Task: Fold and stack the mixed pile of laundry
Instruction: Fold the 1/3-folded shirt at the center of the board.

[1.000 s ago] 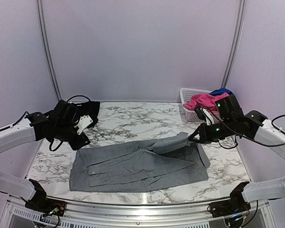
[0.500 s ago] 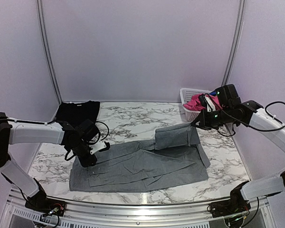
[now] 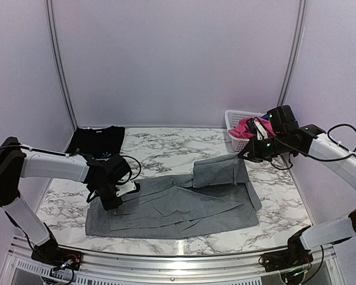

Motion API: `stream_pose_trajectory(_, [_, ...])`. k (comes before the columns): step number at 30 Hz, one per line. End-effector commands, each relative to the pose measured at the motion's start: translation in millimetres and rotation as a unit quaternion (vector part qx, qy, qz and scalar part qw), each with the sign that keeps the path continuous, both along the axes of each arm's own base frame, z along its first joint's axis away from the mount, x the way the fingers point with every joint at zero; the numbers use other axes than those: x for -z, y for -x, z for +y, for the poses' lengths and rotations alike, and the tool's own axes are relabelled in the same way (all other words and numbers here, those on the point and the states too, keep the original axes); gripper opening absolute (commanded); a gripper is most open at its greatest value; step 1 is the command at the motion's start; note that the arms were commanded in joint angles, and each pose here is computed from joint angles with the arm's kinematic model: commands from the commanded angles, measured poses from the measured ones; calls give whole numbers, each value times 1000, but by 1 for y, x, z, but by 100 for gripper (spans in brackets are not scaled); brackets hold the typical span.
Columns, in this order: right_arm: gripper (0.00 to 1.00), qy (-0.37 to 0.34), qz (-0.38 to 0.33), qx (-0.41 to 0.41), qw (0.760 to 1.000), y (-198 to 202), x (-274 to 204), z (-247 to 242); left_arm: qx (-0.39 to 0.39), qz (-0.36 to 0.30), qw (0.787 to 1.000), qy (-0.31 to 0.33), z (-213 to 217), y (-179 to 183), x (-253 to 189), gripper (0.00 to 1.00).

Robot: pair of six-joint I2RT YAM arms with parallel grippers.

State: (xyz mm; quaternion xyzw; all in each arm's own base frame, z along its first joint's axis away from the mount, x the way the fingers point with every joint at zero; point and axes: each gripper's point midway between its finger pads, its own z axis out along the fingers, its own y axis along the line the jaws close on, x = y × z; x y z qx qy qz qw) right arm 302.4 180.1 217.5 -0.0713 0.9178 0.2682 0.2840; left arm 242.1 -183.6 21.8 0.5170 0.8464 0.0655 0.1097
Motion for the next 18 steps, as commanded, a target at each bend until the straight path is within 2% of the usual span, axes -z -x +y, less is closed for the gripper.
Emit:
stream_pose_trajectory(1, [0, -8, -31, -8, 999, -10, -22, 2, -2, -13, 999, -35, 10, -7, -1, 23])
stream_pose_trajectory(12, [0, -5, -26, -13, 1000, -8, -17, 2, -6, -27, 999, -43, 14, -14, -5, 5])
stream_pose_trajectory(16, [0, -4, -27, -12, 1000, -10, -18, 1, 0, -24, 999, -35, 9, -16, -6, 11])
stream_pose_trajectory(18, [0, -4, -28, -12, 1000, -11, -19, 1, 3, -26, 999, -35, 8, -17, -6, 10])
